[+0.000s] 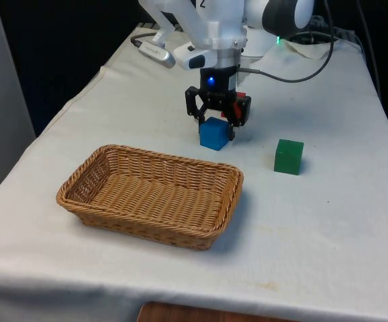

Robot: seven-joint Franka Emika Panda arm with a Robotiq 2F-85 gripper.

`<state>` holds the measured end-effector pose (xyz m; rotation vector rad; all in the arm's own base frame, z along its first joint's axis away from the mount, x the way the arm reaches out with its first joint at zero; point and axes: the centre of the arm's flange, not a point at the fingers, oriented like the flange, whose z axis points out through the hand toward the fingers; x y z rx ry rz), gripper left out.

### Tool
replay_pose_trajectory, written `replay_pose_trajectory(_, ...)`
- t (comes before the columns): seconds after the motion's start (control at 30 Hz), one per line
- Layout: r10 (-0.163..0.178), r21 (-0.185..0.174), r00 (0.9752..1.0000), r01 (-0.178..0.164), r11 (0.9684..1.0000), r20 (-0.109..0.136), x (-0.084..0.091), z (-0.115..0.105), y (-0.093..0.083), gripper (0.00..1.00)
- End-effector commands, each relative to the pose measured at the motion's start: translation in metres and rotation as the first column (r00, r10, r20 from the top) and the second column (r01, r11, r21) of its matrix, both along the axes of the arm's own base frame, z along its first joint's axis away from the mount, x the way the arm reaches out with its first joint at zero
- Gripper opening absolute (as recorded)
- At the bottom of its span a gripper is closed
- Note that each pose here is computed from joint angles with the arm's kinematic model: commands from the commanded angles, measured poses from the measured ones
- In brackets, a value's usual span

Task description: Pick up exactly two blocks and place them into the basket.

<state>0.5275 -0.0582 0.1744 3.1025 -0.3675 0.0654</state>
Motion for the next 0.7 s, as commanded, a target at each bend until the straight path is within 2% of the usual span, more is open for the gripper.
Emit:
replay_pose_trajectory(0.0,0.0,0.0,1.0,0.0,1.0,0.0,0.0,0.0,0.0,0.25)
replay_pose_trajectory(0.03,0.0,0.0,1.0,0.0,1.0,0.002,0.0,0.0,0.0,0.25)
replay_pose_trajectory(0.1,0.0,0.0,1.0,0.0,1.0,0.002,0.0,0.0,0.0,0.03)
replay_pose_trajectory(0.13,-0.001,0.0,1.0,0.001,1.0,0.002,0.0,0.0,0.0,0.0)
replay_pose_trajectory(0.4,0.0,0.0,1.0,0.0,1.0,0.001,0.0,0.001,0.0,0.0)
replay_pose_trajectory(0.6,-0.007,0.005,0.9999,0.007,1.0,0.011,-0.002,0.017,-0.004,0.0)
replay_pose_trajectory(0.63,-0.005,0.009,0.9998,0.005,0.9999,0.017,0.001,0.011,-0.003,0.0)
replay_pose_trajectory(0.67,-0.008,0.007,0.9999,0.008,0.9999,0.014,-0.002,0.019,-0.004,0.0)
